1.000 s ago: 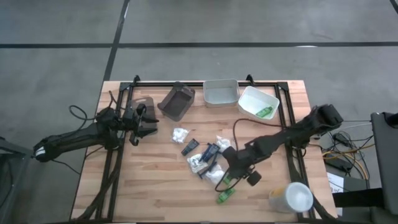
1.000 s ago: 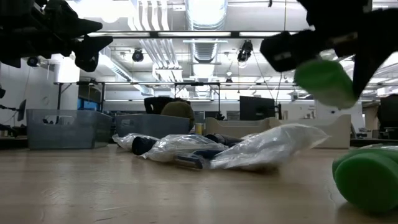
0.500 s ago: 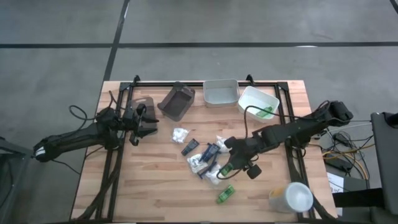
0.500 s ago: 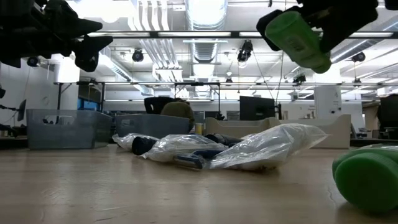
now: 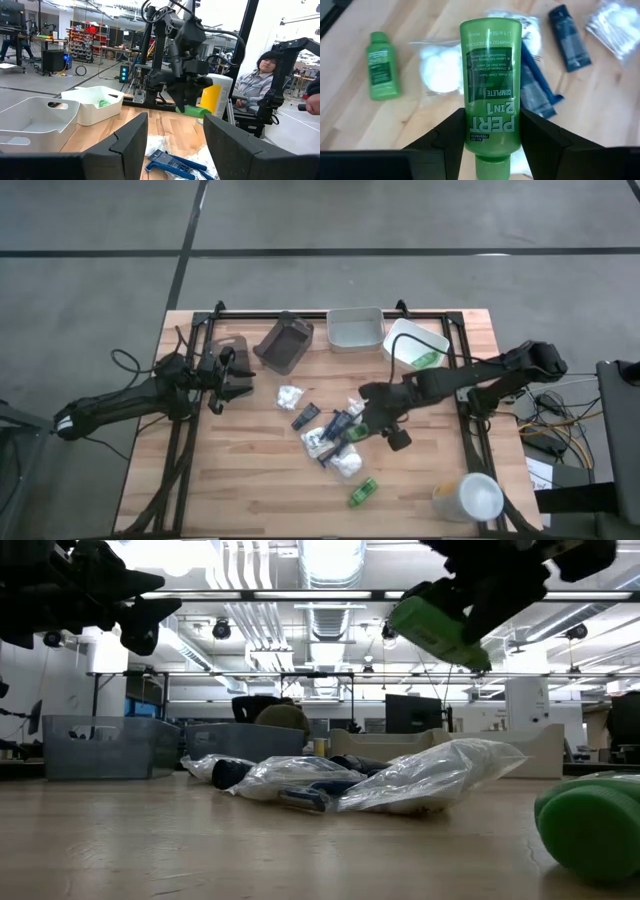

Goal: Pick & Place Travel size toiletries
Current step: Put the top green shampoo into the white bin

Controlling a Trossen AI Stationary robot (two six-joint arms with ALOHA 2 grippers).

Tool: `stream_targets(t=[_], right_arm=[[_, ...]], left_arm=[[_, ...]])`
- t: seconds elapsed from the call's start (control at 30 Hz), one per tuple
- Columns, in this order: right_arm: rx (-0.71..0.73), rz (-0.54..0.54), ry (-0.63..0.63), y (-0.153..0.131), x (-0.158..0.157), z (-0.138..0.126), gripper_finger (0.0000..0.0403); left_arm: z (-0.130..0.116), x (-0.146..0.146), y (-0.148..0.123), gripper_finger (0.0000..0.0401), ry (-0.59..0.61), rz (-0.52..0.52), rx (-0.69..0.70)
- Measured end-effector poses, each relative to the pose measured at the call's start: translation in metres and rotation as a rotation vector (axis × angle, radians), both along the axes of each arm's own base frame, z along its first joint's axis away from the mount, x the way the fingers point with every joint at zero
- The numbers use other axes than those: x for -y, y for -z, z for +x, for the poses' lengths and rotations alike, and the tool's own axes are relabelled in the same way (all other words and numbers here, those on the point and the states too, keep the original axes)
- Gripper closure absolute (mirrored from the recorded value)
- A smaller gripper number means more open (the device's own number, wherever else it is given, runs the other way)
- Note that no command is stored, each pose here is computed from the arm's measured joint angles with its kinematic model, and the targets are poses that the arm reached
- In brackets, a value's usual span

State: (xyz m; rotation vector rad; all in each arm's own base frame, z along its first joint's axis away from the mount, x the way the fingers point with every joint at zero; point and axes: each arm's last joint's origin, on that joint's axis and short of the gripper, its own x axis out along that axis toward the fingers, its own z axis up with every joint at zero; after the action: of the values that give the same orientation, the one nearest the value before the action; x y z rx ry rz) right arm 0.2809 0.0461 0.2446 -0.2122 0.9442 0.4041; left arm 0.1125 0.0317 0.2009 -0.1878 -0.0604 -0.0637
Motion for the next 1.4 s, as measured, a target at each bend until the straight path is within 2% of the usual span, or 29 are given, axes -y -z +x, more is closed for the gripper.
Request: stream_targets(t=[0.2, 0.53, 0.77, 1.03, 1.4], right_arm=[[0.002, 0.003, 0.090, 0.000, 0.024, 0.003, 0.0248], [0.063, 0.014, 0.275, -0.016, 0.070, -0.005, 0.0235], [0.065, 0.079, 0.469, -0.019, 0.096, -0.013, 0.0248], [0.063, 0.178, 0.708, -0.021, 0.123, -0.025, 0.0233], [0.043, 0.337, 1.069, -0.015, 0.157, -0.046, 0.0244]], left_arm=[[0.000, 0.000, 0.000, 0.0203, 0.000, 0.000, 0.001], [0.000, 0.000, 0.000, 0.0203, 0.000, 0.000, 0.000], [0.000, 0.000, 0.000, 0.0203, 0.000, 0.000, 0.000], [0.000, 0.000, 0.000, 0.0203, -0.001, 0.000, 0.001], [0.000, 0.000, 0.000, 0.0203, 0.000, 0.000, 0.001]])
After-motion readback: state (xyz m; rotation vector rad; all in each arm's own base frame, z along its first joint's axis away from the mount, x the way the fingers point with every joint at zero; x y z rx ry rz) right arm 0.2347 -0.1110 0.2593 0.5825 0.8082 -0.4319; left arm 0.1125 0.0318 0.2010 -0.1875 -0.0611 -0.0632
